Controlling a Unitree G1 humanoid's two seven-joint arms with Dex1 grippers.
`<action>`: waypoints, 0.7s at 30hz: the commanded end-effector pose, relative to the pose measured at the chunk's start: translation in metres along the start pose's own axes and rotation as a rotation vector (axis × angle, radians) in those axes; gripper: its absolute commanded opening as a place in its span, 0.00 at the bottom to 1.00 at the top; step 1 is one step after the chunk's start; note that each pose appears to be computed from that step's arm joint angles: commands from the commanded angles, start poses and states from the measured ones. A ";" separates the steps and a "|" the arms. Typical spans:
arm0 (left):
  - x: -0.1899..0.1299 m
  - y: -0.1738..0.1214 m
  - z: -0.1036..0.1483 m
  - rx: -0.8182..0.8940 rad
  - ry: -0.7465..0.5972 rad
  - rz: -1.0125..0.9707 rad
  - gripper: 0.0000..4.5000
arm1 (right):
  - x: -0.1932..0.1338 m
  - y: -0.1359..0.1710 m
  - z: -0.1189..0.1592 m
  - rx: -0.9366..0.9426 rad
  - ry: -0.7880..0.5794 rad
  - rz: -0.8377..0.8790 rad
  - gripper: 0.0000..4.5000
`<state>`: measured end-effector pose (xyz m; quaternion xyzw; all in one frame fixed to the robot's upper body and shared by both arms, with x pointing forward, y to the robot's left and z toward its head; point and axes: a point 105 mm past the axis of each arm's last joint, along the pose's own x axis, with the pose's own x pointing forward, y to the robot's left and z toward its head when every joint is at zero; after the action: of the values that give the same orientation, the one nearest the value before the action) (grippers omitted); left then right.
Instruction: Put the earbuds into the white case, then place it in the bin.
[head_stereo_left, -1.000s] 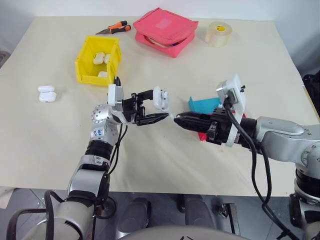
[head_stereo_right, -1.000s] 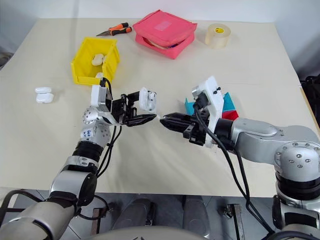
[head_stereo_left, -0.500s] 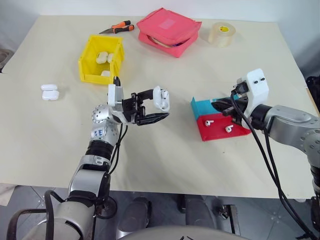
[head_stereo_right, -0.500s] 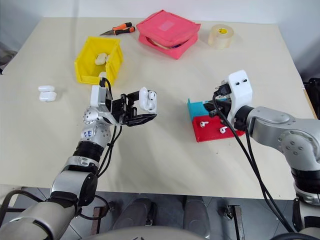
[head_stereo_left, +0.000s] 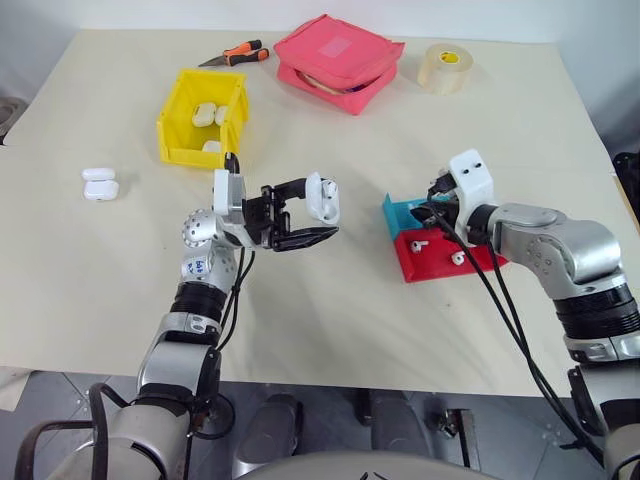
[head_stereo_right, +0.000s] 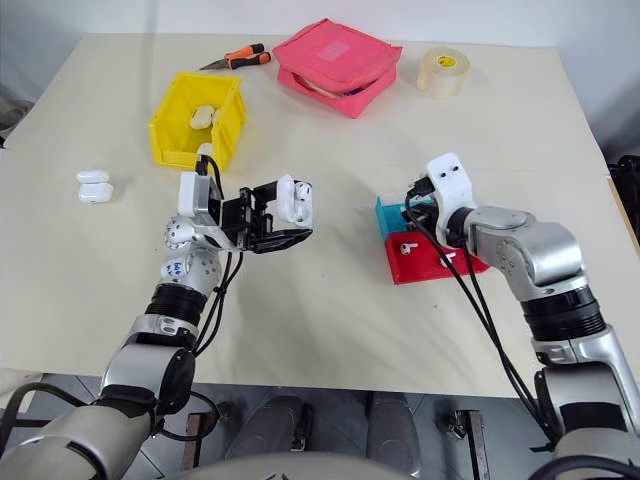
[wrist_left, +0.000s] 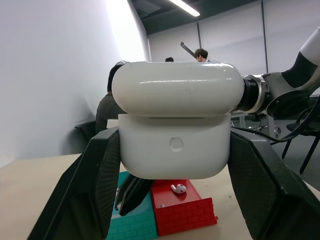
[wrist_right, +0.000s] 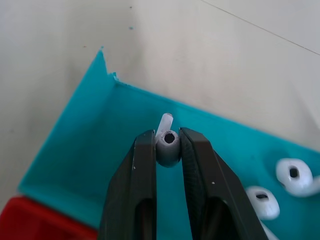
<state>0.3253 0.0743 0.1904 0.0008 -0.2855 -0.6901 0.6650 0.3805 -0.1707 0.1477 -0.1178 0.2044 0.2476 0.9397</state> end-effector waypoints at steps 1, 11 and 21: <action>-0.001 -0.008 0.006 0.039 -0.001 -0.078 0.62 | 0.000 -0.002 0.008 -0.073 -0.014 -0.004 0.17; 0.000 -0.008 0.006 0.039 -0.002 -0.074 0.62 | -0.009 0.001 0.014 -0.178 -0.010 0.019 0.81; 0.000 -0.005 0.007 0.042 0.001 -0.074 0.62 | -0.028 -0.010 0.041 -0.326 -0.043 -0.013 0.81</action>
<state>0.3251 0.0757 0.1886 -0.0001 -0.2842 -0.6881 0.6677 0.3762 -0.1763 0.1700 -0.2381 0.1845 0.2785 0.9120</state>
